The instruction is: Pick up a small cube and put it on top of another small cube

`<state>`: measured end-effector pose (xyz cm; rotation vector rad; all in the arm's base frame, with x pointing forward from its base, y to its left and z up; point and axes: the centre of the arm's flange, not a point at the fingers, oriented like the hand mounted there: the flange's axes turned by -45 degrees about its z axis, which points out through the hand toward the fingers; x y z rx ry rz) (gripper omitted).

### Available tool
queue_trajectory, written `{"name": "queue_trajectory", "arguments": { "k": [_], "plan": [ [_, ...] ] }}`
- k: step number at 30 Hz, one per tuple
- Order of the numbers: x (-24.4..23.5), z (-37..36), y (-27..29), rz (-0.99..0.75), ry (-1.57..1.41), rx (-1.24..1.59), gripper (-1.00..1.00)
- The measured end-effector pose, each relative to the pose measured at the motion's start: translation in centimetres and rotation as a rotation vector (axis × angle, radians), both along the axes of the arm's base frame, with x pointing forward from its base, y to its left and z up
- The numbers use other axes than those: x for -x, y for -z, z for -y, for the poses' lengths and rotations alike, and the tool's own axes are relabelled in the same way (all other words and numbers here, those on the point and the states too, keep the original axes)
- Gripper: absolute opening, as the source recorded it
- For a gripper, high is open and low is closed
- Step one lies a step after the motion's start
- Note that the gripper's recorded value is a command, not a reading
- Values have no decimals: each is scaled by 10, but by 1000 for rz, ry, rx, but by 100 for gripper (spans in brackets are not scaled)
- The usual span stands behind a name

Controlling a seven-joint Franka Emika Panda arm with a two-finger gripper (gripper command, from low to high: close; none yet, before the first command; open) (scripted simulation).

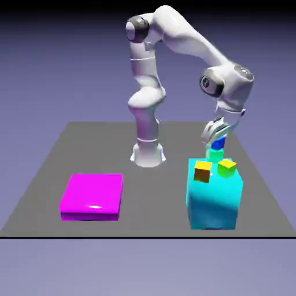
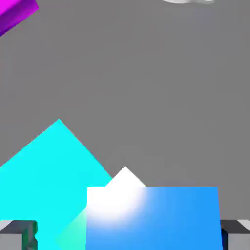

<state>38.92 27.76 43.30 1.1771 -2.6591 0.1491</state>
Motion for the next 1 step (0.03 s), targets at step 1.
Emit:
{"name": "queue_trajectory", "arguments": {
  "k": [1],
  "plan": [
    [-1, -2, -16, 0, 0, 0, 100]
  ]
}}
